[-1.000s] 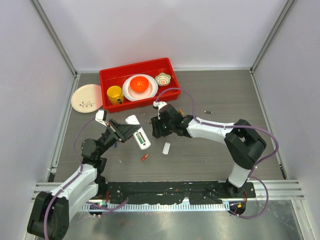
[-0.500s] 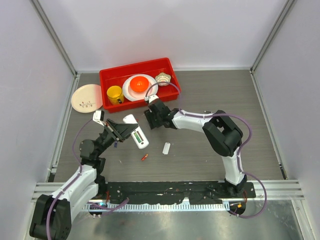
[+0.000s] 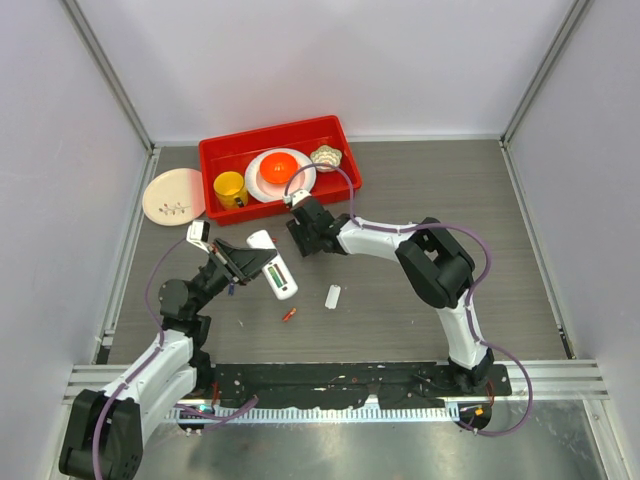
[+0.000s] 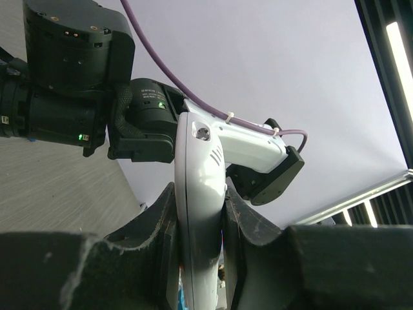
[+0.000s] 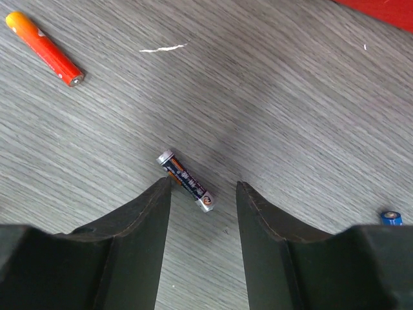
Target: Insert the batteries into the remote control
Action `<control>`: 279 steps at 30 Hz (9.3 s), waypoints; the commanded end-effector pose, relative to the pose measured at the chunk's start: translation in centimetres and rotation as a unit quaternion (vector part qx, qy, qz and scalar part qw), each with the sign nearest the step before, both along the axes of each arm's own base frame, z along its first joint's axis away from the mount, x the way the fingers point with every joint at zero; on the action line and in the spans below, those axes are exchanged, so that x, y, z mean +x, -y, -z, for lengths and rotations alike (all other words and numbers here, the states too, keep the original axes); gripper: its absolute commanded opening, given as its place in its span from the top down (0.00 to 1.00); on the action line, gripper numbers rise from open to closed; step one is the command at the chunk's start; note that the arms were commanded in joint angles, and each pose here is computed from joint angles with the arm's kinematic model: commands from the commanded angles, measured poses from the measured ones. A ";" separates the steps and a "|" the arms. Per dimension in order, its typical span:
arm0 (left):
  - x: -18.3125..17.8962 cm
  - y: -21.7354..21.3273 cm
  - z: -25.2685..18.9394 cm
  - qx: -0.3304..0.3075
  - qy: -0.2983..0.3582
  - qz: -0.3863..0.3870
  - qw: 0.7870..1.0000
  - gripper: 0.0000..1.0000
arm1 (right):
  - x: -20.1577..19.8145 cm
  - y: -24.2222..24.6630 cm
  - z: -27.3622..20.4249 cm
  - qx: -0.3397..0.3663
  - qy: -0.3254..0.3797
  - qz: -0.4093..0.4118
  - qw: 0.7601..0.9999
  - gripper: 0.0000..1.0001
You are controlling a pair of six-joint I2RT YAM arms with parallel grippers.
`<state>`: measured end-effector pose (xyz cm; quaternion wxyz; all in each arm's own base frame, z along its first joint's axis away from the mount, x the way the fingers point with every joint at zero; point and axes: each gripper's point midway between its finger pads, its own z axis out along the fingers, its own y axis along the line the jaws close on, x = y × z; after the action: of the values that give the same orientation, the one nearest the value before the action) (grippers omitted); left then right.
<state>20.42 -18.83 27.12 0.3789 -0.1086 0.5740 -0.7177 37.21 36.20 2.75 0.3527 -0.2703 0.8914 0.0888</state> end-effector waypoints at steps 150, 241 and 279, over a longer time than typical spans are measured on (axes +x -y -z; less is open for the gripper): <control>-4.3 -0.4 -5.8 -0.035 0.128 0.012 0.991 1.00 | -8.4 -9.5 1.1 0.033 -0.003 -0.092 0.995 0.99; -5.3 2.0 -0.4 0.031 0.107 0.062 0.992 1.00 | -6.5 10.0 -3.4 -0.105 0.079 -0.352 0.927 0.31; -3.5 2.3 2.4 0.064 0.048 0.043 0.996 1.00 | -6.2 11.3 -3.6 0.064 -0.022 0.316 0.946 0.15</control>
<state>17.02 -21.09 24.10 0.3670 -0.0393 0.6126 -0.6989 30.62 23.90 5.47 0.3521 0.0645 0.9334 0.0250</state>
